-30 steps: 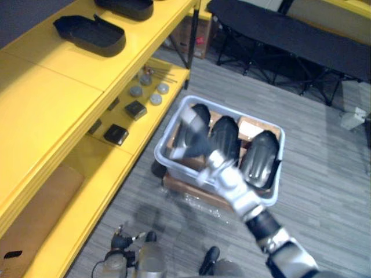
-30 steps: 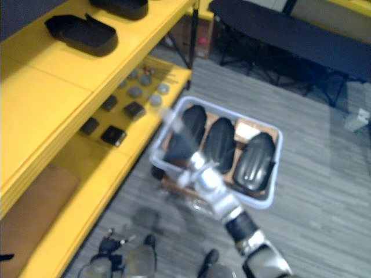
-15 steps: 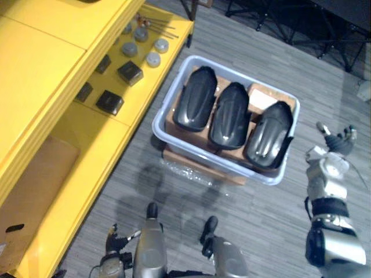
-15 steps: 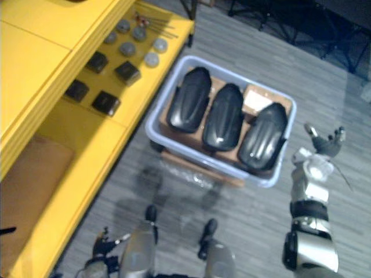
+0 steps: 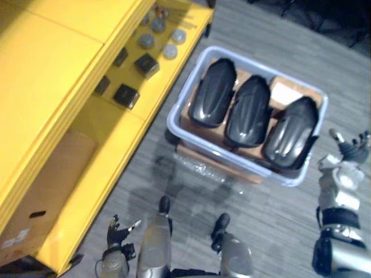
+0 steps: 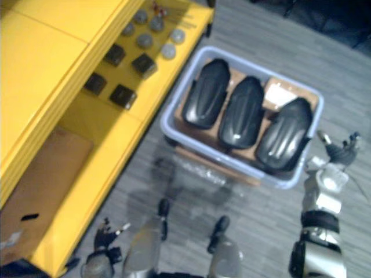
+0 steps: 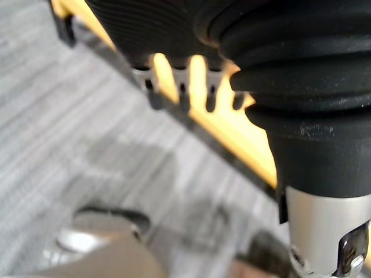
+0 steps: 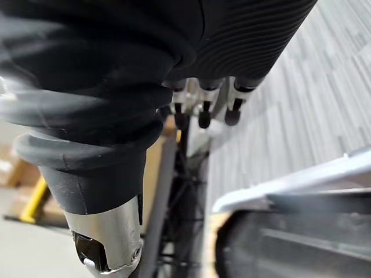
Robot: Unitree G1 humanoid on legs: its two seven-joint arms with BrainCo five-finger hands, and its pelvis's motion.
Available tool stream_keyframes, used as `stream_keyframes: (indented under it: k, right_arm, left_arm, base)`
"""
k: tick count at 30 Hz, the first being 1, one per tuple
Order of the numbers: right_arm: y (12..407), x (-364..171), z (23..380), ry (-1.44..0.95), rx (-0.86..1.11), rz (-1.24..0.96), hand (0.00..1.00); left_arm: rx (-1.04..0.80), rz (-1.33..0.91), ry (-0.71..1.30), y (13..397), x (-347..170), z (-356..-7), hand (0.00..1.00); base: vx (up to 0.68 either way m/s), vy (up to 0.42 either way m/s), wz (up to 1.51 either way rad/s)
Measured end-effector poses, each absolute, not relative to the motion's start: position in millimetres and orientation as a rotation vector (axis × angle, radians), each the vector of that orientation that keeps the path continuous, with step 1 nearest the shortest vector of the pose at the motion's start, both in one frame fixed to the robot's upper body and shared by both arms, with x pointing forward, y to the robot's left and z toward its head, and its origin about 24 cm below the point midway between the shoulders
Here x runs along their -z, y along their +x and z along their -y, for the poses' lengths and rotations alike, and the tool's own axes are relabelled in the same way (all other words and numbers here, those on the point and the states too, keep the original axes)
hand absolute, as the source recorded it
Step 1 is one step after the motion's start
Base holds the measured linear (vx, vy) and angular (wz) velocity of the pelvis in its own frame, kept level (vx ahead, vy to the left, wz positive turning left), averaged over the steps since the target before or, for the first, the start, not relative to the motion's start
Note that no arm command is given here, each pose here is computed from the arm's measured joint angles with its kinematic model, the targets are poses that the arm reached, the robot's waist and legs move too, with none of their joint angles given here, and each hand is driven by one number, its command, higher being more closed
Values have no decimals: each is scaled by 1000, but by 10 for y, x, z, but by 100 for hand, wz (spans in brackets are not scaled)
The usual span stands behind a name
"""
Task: Walk over and take plastic housings, then place them on the shelf
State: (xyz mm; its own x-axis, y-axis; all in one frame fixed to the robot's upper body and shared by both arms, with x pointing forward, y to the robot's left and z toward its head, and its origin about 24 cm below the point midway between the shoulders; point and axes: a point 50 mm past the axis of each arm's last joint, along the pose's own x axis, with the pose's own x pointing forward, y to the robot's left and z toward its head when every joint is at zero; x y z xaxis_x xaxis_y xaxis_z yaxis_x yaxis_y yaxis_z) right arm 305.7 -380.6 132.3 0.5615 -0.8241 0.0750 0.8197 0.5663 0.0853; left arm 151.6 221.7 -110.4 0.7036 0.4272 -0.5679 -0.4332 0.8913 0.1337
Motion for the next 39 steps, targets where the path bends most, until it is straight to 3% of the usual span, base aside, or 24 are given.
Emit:
stream_keyframes:
  k: [6,12,20,39]
  right_arm:
    - [3099,-1744,3956,-118,1170,118,0]
    - [3111,-1810,4017,-182,1198,45,0]
    - [3161,-1555,3995,-188,1115,-127,0]
    - [3191,-1516,4068,-213,938,-257,0]
  left_arm:
    - [-432,-693,-38,1417,1208,-2078,0]
    - [-382,-702,-28,1417,1223,-2021,0]
    - [-367,-733,-47,1384,1268,-1971,0]
    - [-308,-756,-79,1367,1308,-1879,0]
  base:
    - [9,11,0]
    - [6,-1,-7]
    - [-2,0,-1]
    - [-3,1,0]
